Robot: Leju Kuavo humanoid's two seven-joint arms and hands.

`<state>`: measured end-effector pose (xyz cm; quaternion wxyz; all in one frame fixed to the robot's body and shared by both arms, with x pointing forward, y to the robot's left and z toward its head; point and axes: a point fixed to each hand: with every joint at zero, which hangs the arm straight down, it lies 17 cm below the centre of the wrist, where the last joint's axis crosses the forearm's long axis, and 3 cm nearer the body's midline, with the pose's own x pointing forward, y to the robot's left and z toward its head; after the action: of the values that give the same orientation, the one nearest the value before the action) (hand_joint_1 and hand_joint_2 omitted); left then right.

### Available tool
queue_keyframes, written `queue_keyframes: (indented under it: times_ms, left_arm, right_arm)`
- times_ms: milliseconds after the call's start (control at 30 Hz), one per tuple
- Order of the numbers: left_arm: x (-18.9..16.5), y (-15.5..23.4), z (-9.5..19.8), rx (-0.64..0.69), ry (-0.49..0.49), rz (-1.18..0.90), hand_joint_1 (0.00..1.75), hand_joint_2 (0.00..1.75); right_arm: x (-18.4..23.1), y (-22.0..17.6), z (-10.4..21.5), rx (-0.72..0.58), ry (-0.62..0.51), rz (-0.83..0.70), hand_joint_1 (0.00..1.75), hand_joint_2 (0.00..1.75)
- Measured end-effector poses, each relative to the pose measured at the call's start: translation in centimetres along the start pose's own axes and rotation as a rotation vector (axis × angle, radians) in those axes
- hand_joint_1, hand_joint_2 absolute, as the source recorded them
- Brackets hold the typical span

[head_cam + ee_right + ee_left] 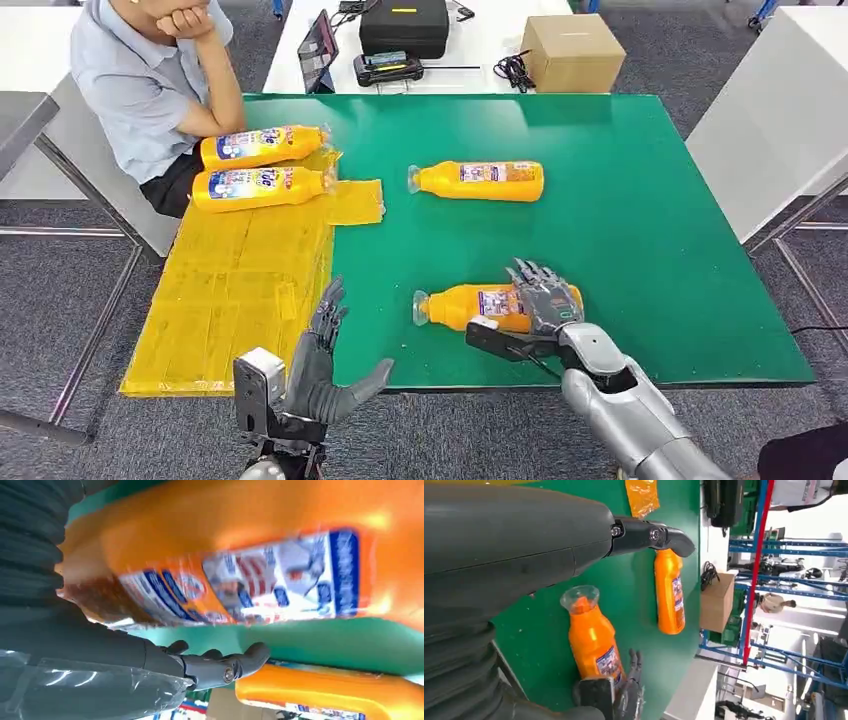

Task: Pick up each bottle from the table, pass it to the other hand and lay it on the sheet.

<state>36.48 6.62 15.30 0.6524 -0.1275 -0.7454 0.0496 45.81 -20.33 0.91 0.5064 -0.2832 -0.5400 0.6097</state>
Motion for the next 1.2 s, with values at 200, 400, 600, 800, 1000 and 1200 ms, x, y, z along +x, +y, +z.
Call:
queue_keyframes:
  times_ms: [200, 400, 600, 800, 1000, 1200]
  left_arm:
    - [-0.3, 0.1, 0.2, 0.006, 0.011, -0.006, 0.0, 1.75]
    - [-0.3, 0.1, 0.2, 0.002, 0.013, -0.009, 0.0, 1.75]
    - [-0.3, 0.0, 0.1, -0.003, 0.013, -0.007, 0.0, 1.75]
    - [-0.4, -0.2, 0.0, -0.018, 0.014, -0.003, 0.0, 1.75]
    - [-0.8, -0.3, -0.2, -0.025, 0.023, -0.004, 0.0, 1.75]
    - [-0.9, -0.5, -0.1, -0.033, 0.024, -0.003, 0.0, 1.75]
  right_arm:
    - [-0.9, 0.0, 0.0, 0.027, 0.013, 0.023, 0.0, 1.75]
    - [-1.3, 0.5, -0.1, 0.081, 0.01, -0.013, 0.0, 1.75]
    - [-2.9, 0.9, 0.0, 0.124, 0.023, -0.041, 0.0, 1.75]
    - [-4.9, 1.9, 0.5, 0.201, 0.054, -0.079, 1.75, 1.75]
    - [-7.8, 1.9, 0.8, 0.213, 0.095, -0.081, 1.75, 1.75]
    - [-8.1, 1.8, 0.7, 0.203, 0.09, -0.11, 1.75, 1.75]
